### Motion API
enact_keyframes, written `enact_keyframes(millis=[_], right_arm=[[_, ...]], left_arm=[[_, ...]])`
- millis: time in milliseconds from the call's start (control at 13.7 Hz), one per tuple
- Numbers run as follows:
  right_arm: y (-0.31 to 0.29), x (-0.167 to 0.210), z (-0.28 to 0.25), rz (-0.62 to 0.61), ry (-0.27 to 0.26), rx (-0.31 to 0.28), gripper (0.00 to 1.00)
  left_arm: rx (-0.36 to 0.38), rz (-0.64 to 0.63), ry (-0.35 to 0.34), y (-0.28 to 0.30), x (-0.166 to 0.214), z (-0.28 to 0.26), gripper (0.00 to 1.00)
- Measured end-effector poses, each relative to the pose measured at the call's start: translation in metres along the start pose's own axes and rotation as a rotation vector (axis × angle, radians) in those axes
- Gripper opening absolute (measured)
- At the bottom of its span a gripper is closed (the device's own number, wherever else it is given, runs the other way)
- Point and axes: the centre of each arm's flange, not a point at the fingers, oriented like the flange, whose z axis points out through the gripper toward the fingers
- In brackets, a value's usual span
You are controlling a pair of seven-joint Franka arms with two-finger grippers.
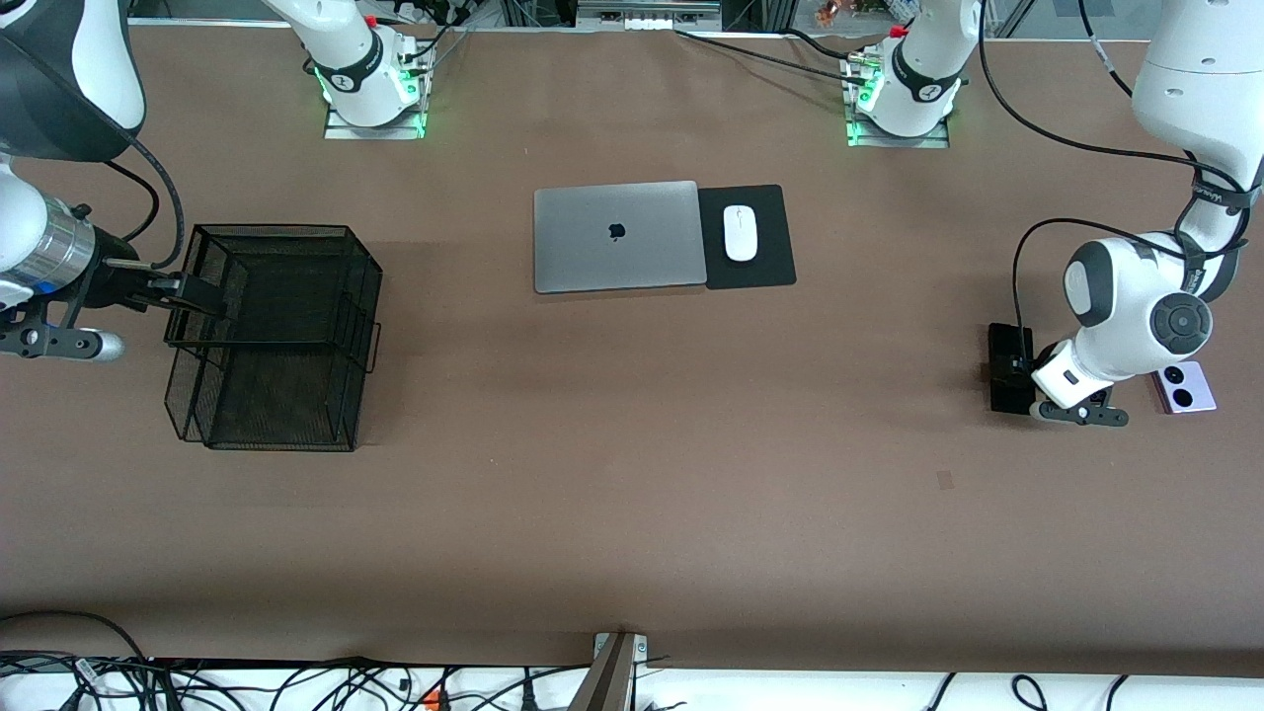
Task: Place phones with both arms
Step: 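Reach the left gripper down to the black bar phone and grasp it, then carry the black bar phone with the left gripper toward the laptop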
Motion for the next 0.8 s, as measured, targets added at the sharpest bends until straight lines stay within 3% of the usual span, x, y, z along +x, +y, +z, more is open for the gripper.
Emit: enact_keyframes(millis=[803], right_arm=[[0.000,0.000,0.000,0.003,-0.001,0.000,1.00]], left_arm=[[-0.011,-0.027,-0.027,0.009,-0.015,0.015,1.00]])
